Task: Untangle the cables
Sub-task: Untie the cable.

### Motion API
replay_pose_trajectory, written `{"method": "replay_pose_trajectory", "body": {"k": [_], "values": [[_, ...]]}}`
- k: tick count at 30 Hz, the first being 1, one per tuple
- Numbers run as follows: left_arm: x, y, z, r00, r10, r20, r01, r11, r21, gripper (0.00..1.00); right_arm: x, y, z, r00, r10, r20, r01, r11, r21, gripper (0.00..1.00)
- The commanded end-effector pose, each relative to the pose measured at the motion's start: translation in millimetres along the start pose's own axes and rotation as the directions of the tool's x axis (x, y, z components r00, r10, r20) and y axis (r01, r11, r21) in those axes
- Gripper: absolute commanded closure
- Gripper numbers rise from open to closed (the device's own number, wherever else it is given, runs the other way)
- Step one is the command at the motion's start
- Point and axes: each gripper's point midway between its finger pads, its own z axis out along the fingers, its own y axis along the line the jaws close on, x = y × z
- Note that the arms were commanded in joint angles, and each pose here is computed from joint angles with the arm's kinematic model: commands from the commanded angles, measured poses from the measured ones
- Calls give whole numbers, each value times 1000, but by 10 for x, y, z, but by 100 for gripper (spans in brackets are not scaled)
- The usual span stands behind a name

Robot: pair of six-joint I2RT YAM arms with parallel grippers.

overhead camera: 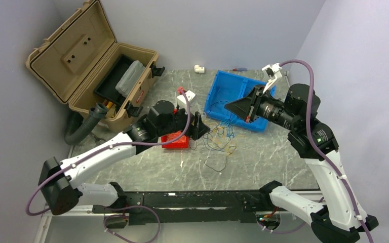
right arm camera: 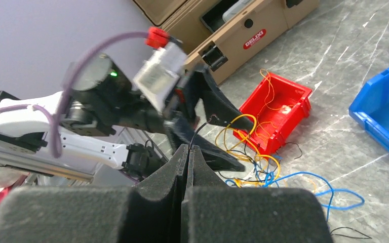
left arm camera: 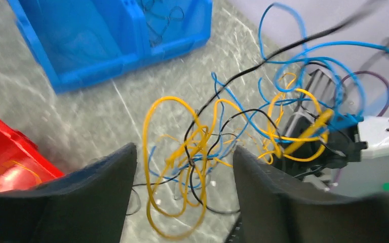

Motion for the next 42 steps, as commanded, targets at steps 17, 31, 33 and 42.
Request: {"method": "replay_pose_trajectory", "body": {"k": [17, 31, 33, 42], "values": [[1411, 474, 3, 950, -235, -203, 199, 963, -183, 100, -1550, -342, -1468, 767, -338, 546, -92, 784, 614, 100], [782, 882, -1186, 985, -170, 37, 165, 850, -500, 100, -1120, -1189, -2110, 762, -474, 440, -297, 348, 889, 100], [682, 878, -1286, 984, -165, 74, 179, 844, -506, 100, -1045, -1259, -2117, 773, -476, 419, -295, 315, 902, 100], [463, 448, -1057, 996, -89, -3, 85, 956, -281, 100, -938, -993, -1488, 825, -390, 408, -87, 626, 775, 100]]}}
